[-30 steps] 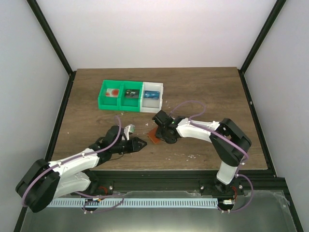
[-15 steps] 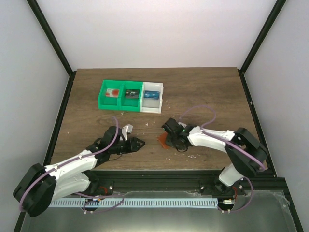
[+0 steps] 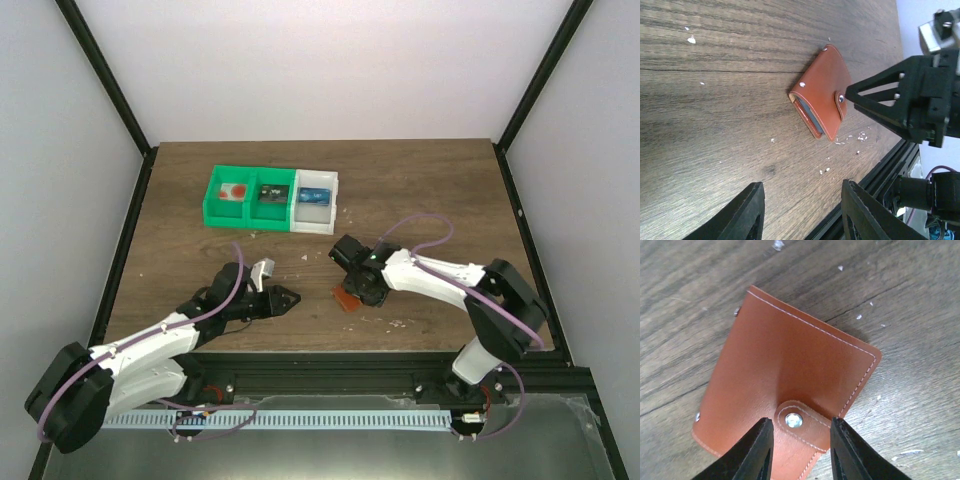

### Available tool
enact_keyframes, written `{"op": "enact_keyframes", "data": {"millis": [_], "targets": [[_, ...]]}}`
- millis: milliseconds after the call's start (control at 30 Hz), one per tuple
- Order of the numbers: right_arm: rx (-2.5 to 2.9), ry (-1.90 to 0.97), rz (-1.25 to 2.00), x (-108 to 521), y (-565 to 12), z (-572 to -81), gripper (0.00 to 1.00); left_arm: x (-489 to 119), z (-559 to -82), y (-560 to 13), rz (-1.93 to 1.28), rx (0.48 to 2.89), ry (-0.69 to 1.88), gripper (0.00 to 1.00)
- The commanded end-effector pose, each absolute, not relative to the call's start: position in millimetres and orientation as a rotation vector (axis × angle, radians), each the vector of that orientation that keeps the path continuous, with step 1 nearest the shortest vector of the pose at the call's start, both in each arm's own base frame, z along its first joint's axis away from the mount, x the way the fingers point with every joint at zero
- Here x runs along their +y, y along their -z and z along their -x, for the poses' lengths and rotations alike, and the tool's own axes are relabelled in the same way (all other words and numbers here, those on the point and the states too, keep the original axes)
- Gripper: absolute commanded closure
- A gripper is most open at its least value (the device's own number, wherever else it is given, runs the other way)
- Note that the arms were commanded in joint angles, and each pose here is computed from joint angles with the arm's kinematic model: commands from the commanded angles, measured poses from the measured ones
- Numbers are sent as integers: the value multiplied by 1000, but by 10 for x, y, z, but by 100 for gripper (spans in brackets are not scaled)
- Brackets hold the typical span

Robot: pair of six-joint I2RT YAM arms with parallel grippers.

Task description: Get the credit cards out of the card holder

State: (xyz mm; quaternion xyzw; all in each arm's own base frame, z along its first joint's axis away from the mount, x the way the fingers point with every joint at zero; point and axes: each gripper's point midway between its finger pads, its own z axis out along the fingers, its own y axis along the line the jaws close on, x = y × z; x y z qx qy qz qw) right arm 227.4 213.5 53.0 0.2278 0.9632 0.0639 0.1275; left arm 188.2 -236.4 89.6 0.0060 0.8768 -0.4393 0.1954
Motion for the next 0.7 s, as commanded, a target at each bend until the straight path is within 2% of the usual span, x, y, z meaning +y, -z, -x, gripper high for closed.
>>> {"op": "enact_keyframes", "data": {"millis": [0, 467, 567, 667], "targets": [[2776, -108, -818, 2139, -474, -2325, 67, -2340, -1858, -921, -19, 2436, 1248, 55], [2762, 39, -864, 1988, -221, -2302, 66, -2308, -1879, -918, -11, 2426, 1224, 55], [2751, 6, -858, 2037, -282, -2350, 60, -2316, -1885, -912, -13, 2427, 1225, 55], [2741, -116, -815, 2192, -445, -2442, 60, -2319, -1879, -887, -15, 2435, 1223, 55]]}}
